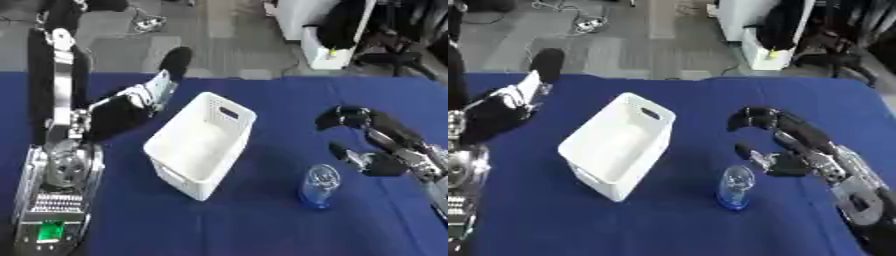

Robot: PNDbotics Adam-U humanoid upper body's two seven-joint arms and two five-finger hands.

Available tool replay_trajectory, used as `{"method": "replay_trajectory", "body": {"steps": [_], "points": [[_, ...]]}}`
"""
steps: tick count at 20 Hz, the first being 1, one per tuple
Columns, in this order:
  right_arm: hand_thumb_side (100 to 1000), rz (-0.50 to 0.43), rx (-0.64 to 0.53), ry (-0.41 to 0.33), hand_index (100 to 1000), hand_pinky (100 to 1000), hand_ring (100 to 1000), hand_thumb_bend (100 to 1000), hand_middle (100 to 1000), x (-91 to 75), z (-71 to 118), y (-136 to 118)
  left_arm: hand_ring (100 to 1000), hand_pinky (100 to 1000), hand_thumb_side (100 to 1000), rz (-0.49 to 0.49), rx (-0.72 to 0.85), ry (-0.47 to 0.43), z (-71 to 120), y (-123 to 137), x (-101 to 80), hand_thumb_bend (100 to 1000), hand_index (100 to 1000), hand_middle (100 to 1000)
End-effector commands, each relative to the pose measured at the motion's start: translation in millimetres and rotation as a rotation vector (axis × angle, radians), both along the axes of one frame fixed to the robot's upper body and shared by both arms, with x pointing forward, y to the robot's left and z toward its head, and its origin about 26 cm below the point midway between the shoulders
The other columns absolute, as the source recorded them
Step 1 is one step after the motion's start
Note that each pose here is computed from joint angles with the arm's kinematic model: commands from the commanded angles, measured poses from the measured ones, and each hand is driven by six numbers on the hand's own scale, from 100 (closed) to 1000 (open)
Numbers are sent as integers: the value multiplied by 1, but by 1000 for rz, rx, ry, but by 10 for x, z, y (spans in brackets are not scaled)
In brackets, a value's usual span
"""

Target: Pick up objects on the table and place them in the box.

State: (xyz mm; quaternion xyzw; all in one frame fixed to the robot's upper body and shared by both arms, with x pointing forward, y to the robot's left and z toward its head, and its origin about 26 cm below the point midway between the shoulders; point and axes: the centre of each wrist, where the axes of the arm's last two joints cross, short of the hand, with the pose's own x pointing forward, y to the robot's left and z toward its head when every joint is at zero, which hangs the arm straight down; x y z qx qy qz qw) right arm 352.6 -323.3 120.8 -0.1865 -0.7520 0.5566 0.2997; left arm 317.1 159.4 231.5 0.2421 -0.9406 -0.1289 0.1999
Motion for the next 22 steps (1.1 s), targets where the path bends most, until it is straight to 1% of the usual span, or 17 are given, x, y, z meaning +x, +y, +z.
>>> {"method": "replay_trajectory", "body": {"steps": [1, 6, 10, 11, 12, 13, 14, 22], "points": [[901, 2, -7, -14, 765, 681, 691, 292, 726, 15, 57, 1, 678, 861, 597, -6, 4, -26, 63, -15, -22, 520, 862, 790], [911, 10, 6, 16, 764, 681, 691, 300, 724, -10, -41, 49, 679, 861, 597, -6, 3, -25, 65, -16, -21, 520, 862, 790], [901, 16, 8, 30, 763, 680, 690, 310, 722, -39, -92, 66, 679, 861, 597, -6, 4, -25, 64, -15, -20, 520, 862, 790], [887, 18, 7, 32, 763, 680, 690, 329, 722, -47, -99, 70, 679, 861, 598, -6, 4, -24, 63, -14, -19, 520, 862, 790], [876, 19, 6, 34, 763, 680, 690, 375, 721, -55, -108, 74, 678, 861, 597, -5, 5, -23, 61, -13, -19, 520, 862, 790], [889, 20, 4, 36, 763, 679, 690, 322, 722, -62, -115, 76, 679, 861, 597, -5, 6, -23, 60, -12, -18, 520, 862, 790], [889, 21, 3, 40, 763, 679, 690, 321, 722, -70, -126, 79, 679, 861, 598, -4, 7, -22, 60, -11, -18, 520, 862, 790], [856, 35, -22, 74, 766, 678, 690, 370, 723, -113, -224, 93, 679, 862, 597, -5, 8, -22, 60, -13, -19, 521, 862, 791]]}}
